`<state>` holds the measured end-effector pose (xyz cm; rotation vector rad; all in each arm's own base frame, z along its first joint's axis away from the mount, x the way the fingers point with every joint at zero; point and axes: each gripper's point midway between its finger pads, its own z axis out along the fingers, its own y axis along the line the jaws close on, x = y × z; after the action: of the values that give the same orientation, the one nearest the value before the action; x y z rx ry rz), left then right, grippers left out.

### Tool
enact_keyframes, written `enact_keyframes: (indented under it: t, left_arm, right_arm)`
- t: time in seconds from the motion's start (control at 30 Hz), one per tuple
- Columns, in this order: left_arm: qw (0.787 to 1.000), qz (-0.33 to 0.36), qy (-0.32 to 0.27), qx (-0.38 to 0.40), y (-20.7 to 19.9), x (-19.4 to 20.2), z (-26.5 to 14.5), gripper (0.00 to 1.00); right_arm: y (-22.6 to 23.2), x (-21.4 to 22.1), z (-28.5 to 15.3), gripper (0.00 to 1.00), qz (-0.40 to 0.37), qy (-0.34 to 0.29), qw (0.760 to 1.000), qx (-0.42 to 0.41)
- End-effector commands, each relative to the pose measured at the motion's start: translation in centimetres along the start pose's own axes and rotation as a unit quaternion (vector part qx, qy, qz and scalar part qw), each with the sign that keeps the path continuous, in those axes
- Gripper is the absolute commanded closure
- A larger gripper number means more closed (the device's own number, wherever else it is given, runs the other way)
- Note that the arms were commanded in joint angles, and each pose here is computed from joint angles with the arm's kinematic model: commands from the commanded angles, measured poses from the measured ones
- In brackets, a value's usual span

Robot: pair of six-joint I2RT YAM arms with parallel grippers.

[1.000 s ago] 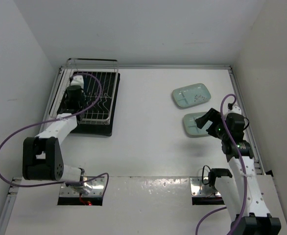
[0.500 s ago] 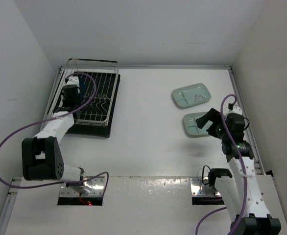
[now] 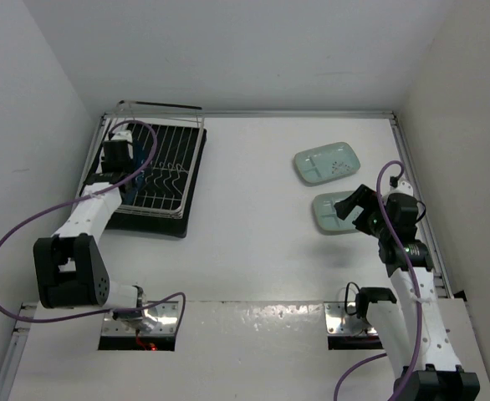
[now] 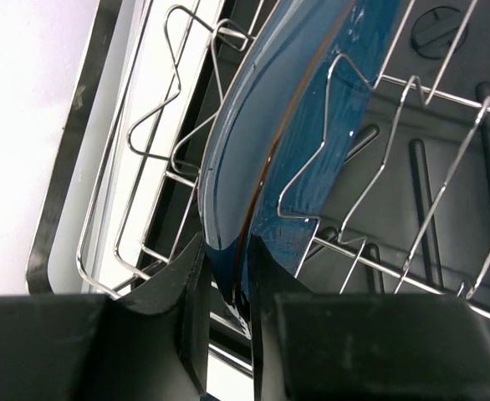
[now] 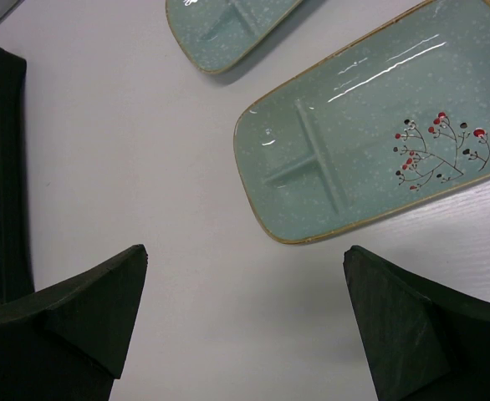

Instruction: Load the plates into the dish rack

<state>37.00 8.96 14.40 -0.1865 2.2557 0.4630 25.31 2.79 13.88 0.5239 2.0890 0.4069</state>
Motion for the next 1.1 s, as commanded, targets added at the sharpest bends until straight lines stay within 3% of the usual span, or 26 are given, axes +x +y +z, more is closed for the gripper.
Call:
enact_keyframes:
  t: [0.0, 0.27, 0.4, 0.5, 0.77, 0.9, 1.03, 1.07]
  left_arm:
    - [1.0, 0.02, -0.004, 0.011, 0.2, -1.3, -0.8, 0.85]
    - [0.999, 0.023, 0.016, -0.03, 1.9, -0.9, -0.9, 0.88]
    - [0.999, 0.017, 0.024, -0.029, 1.8, -0.3, -0.9, 0.65]
    - [0.999, 0.014, 0.018, -0.023, 1.8, -1.4, -1.3, 0.57]
    - [1.0, -0.006, -0.013, -0.005, 1.9, -5.4, -3.0, 0.44]
    - [0.999, -0.015, -0.028, 0.014, 1.8, -7.3, -4.5, 0.42]
    - [0.996, -0.015, -0.042, 0.081, 0.1, -9.0, -6.2, 0.4]
    - [0.992, -0.002, -0.048, 0.116, -1.5, -9.1, -7.0, 0.4]
  right_arm:
    - [0.7, -1.1, -0.2, 0.0, -0.011, -0.017, 1.0, -0.009]
    - [0.6, -1.1, -0.3, 0.0, -0.013, -0.018, 1.0, -0.008]
    - [0.6, -1.1, -0.2, 0.0, -0.013, -0.016, 1.0, -0.008]
    - [0.7, -1.1, -0.2, 0.0, -0.013, -0.014, 1.0, -0.011]
    - [0.6, -0.4, 0.1, 0.0, -0.012, 0.008, 1.0, -0.008]
    - [-0.1, 0.3, 0.5, 0.0, -0.005, 0.034, 0.999, 0.014]
    - [-2.2, 1.5, 1.4, 0.0, 0.02, 0.075, 0.994, 0.079]
    - [-2.9, 2.2, 2.1, 0.05, 0.036, 0.094, 0.99, 0.1]
